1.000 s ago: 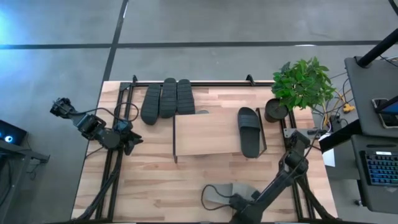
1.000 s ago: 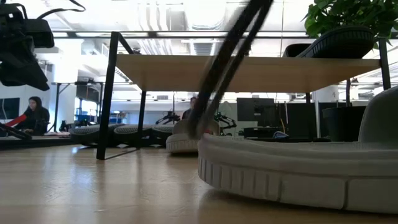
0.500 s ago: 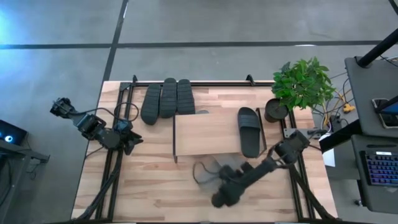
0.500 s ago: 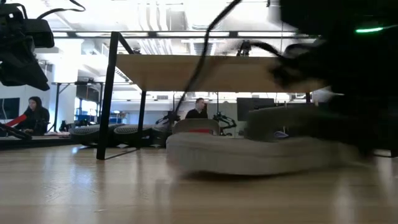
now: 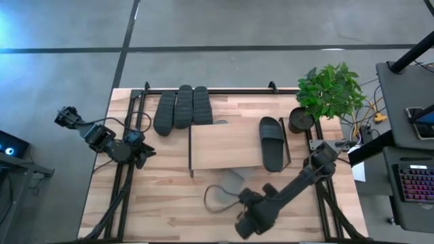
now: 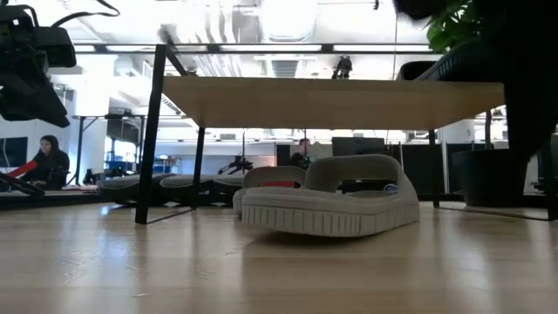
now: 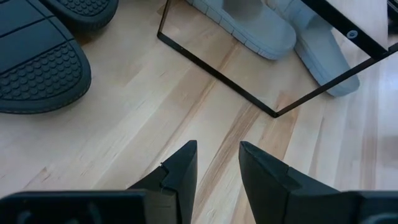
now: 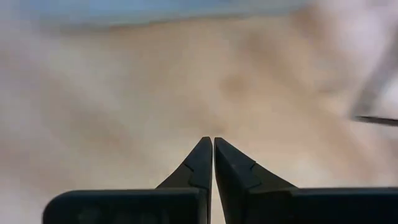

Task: Pick and place slides into the shelf
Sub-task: Put the gray slipper under the shelf, then adjust the gray slipper under the shelf

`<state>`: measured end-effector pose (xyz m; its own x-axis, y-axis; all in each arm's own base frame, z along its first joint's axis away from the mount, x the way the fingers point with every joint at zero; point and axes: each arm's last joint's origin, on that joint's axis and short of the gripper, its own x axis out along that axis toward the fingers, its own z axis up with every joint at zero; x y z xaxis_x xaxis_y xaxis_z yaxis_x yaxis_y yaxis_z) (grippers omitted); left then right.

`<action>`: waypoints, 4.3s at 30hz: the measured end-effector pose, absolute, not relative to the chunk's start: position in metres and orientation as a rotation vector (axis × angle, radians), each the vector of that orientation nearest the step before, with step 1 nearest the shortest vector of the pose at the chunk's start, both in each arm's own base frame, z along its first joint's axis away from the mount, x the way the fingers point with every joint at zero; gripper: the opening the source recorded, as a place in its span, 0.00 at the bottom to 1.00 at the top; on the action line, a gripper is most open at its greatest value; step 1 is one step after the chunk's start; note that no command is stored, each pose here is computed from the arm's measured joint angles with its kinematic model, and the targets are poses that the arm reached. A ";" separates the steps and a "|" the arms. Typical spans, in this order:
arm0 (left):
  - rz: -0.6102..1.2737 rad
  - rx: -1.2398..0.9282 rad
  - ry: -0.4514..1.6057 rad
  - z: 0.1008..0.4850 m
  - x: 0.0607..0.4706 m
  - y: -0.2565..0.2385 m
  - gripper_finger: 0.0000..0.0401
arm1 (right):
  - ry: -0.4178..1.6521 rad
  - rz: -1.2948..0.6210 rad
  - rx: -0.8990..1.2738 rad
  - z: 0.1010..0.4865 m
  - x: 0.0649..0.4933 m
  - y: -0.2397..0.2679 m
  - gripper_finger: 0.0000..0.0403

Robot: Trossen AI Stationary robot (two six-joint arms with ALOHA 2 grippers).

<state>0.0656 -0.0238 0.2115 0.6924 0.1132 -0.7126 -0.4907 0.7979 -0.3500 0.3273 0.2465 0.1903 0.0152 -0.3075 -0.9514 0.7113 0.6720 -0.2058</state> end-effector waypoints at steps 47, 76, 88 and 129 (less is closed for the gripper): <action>0.356 -0.544 0.763 0.210 0.068 -0.025 0.26 | 1.217 -0.798 0.231 0.134 0.379 0.198 0.02; 0.377 -0.529 0.796 0.208 0.075 -0.030 0.26 | 0.829 -0.501 0.526 0.309 0.367 0.166 0.02; 0.308 -0.624 0.685 0.216 0.085 -0.036 0.26 | 0.480 -0.746 0.577 0.394 0.386 0.009 0.02; 0.355 -0.646 0.681 0.208 0.119 -0.056 0.26 | 1.287 -0.719 0.895 0.195 0.453 -0.187 0.02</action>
